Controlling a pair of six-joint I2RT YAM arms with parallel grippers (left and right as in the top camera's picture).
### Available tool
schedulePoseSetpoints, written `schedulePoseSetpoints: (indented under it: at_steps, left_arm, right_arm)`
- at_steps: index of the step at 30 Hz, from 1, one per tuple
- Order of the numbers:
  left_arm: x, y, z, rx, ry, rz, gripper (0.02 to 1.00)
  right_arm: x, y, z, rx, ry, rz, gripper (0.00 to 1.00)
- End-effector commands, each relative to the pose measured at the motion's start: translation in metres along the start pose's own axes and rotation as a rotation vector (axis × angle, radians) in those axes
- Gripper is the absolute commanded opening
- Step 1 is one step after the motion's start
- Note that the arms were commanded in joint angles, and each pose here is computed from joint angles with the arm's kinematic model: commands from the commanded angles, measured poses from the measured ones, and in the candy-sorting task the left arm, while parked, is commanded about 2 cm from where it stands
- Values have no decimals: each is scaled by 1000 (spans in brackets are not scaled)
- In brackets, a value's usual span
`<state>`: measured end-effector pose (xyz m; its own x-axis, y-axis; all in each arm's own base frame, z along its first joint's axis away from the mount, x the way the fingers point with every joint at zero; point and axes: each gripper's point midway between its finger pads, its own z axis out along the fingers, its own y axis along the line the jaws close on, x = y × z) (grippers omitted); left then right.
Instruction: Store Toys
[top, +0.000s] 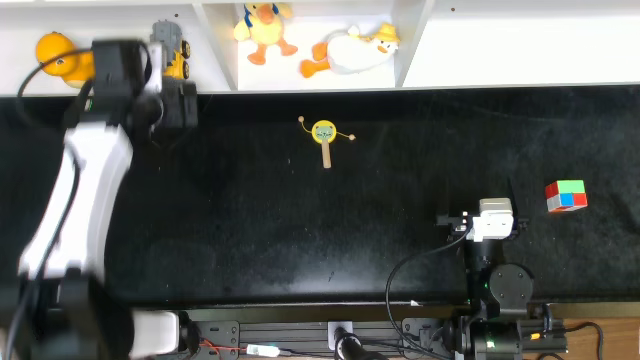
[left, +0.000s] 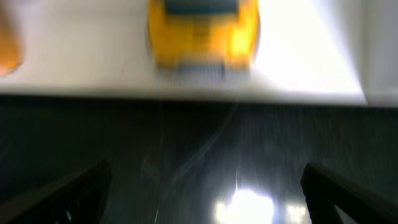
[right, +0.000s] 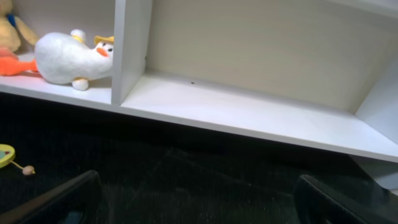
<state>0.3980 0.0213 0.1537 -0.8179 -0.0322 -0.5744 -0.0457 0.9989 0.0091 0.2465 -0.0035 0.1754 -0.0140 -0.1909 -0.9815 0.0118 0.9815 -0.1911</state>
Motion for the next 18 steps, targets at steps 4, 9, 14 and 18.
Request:
schedulePoseSetpoints:
  at_steps: [4,9,14,18]
  left_arm:
    - [64,10,-53,-82,-263,43,998]
    - [72,-11,-74,7,-669,59,996]
    - [105,-31,-78,69,-783,98,998]
    - [130,-28,-69,65,-784,39,998]
  right_arm:
    - [4,0,0,-1,1,7,993]
    - [4,0,0,-1,1,7,993]
    - [4,0,0,-1,1,7,996]
    - [4,0,0,-1,1,7,996]
